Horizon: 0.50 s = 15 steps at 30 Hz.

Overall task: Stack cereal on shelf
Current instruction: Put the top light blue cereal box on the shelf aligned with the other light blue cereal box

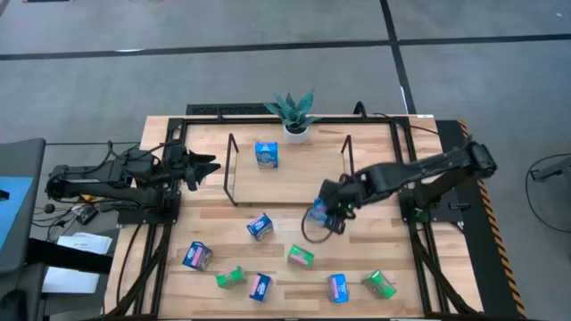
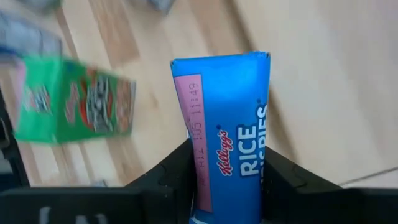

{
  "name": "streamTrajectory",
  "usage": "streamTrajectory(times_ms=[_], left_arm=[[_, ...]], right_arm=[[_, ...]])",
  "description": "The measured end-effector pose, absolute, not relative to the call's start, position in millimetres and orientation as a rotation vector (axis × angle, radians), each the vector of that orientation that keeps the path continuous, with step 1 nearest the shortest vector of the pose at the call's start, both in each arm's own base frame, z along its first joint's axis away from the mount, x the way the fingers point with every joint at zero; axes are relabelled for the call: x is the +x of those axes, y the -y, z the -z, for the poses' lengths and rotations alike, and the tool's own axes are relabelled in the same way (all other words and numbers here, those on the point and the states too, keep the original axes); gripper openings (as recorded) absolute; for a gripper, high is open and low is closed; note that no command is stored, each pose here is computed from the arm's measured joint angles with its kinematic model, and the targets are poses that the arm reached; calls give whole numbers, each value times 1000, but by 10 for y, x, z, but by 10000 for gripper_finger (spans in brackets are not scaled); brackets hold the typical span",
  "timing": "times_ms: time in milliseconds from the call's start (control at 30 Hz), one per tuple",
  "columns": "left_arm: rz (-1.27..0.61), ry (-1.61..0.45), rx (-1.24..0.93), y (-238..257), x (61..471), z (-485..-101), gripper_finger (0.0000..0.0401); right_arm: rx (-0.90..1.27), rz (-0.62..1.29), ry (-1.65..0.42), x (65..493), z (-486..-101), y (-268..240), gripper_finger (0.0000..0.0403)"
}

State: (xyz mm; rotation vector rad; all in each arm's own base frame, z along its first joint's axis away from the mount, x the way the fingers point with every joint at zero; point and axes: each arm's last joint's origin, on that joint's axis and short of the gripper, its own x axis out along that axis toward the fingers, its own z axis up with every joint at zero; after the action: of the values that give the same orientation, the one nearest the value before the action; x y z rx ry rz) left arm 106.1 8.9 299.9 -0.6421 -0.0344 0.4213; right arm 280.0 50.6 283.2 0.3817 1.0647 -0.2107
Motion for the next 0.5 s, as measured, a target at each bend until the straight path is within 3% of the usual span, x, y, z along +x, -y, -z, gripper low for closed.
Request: streamTrajectory(times_ms=[300, 500], left_arm=[[-421, 36, -648, -89, 1060, -3000, 300], [-422, 39, -660, -89, 1060, -2999, 300]], right_arm=[[289, 205, -887, 2886, -3283, -68, 137], [174, 191, -824, 3239, -3448, 133, 146]])
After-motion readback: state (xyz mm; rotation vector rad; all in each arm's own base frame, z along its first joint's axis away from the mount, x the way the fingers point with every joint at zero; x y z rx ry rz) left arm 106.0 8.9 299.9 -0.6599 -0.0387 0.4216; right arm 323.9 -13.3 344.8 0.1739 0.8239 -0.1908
